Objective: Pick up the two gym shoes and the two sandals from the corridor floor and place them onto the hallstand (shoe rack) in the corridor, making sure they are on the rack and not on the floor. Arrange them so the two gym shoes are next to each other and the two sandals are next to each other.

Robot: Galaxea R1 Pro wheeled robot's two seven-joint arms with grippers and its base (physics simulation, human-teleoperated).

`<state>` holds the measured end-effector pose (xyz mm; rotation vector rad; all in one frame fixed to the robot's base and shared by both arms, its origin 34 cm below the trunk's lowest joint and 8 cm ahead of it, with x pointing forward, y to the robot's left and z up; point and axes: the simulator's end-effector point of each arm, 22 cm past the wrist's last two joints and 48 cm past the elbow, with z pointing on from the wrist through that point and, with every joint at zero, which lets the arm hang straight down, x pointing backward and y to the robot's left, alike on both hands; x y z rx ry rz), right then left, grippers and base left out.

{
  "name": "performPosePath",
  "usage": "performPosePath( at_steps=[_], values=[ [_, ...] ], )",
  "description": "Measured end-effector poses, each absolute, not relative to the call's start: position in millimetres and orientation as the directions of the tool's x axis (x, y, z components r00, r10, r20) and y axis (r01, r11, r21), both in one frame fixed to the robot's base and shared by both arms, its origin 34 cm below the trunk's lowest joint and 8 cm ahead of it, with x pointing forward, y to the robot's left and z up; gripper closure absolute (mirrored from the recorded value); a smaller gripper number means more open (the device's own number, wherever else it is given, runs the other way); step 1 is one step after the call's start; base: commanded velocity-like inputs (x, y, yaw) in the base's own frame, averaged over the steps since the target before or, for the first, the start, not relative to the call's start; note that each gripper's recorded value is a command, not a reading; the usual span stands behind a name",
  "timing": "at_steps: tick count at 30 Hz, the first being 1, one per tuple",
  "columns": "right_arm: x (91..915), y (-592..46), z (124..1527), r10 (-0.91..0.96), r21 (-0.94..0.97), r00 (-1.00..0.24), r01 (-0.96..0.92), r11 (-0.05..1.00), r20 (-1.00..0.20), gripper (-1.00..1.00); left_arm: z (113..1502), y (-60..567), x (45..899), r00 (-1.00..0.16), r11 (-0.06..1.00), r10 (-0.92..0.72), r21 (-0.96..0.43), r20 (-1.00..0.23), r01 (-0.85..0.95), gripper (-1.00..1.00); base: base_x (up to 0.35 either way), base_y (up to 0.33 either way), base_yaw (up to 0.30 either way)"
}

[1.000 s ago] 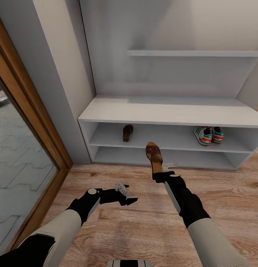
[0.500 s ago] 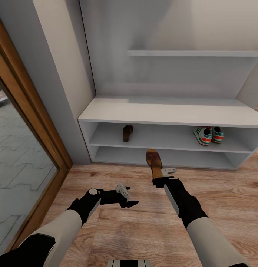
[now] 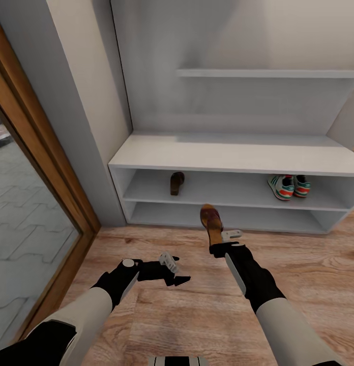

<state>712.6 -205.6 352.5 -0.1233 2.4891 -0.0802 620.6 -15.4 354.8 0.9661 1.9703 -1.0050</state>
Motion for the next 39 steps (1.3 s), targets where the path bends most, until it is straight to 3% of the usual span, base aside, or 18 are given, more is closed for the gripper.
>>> performPosePath(
  at_steps=[15,39],
  values=[
    [713,-206,353,-0.109,-0.088,-0.792,-0.070,0.994,-0.601,1.00,355,-16,621,-0.467,0.417,0.293,-0.327,-0.834,0.848,-1.00,0.150,0.244,0.000],
    [711,-206,343,-0.110,-0.088,-0.801,-0.072,0.994,-0.588,1.00,345,-16,618,-0.481,0.416,0.294,-0.343,-0.826,0.842,-1.00,0.051,-0.036,0.140]
  ],
)
